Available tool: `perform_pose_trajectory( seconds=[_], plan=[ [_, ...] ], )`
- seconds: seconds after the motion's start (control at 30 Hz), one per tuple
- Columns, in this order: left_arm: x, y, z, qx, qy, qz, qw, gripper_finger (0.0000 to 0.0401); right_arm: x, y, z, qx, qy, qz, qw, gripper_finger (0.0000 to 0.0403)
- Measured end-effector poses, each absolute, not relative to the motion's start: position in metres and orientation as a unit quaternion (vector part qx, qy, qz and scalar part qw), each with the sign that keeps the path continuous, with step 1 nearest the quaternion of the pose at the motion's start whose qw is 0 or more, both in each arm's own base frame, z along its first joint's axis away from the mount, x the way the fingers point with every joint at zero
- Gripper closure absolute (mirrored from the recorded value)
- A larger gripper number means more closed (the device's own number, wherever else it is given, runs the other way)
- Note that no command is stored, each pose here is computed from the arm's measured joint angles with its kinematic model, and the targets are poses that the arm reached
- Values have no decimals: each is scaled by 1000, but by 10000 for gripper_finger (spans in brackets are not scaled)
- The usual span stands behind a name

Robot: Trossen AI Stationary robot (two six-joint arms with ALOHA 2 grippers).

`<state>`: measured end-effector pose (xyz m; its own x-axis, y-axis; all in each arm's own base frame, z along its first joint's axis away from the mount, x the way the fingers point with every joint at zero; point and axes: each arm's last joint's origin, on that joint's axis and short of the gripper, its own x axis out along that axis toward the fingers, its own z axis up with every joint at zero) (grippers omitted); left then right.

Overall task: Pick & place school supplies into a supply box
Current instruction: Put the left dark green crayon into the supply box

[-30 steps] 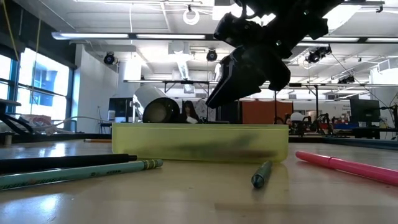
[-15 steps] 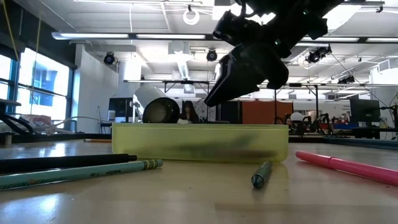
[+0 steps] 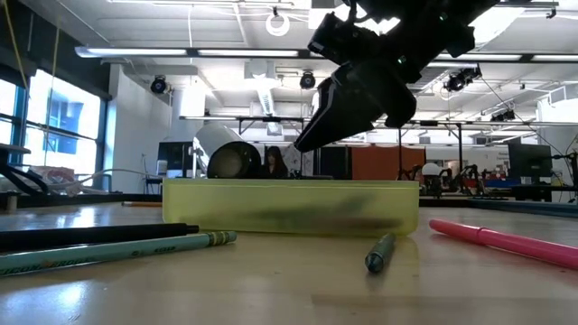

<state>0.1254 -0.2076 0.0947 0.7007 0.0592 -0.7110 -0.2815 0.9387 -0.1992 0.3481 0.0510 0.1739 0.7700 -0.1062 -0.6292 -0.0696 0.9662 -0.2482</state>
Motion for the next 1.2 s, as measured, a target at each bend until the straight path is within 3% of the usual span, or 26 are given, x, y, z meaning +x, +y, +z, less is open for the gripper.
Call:
perform_pose_trajectory(
  seconds=[0.13, 0.4, 0.63, 0.93, 1.2],
  plan=[
    [133, -203, 95, -154, 359, 111, 914, 339, 350, 51, 176, -129, 326, -10, 936, 281],
    [157, -187, 96, -142, 346, 150, 915, 358, 351, 52, 178, -122, 315, -1, 941, 281],
    [181, -173, 98, -147, 344, 159, 913, 342, 351, 57, 178, -119, 311, 18, 943, 281],
    [208, -164, 107, -85, 335, 129, 929, 364, 348, 72, 178, -129, 310, 38, 941, 281],
    [224, -166, 141, -65, 320, 79, 942, 370, 346, 80, 178, -133, 309, 49, 941, 281]
  ],
)
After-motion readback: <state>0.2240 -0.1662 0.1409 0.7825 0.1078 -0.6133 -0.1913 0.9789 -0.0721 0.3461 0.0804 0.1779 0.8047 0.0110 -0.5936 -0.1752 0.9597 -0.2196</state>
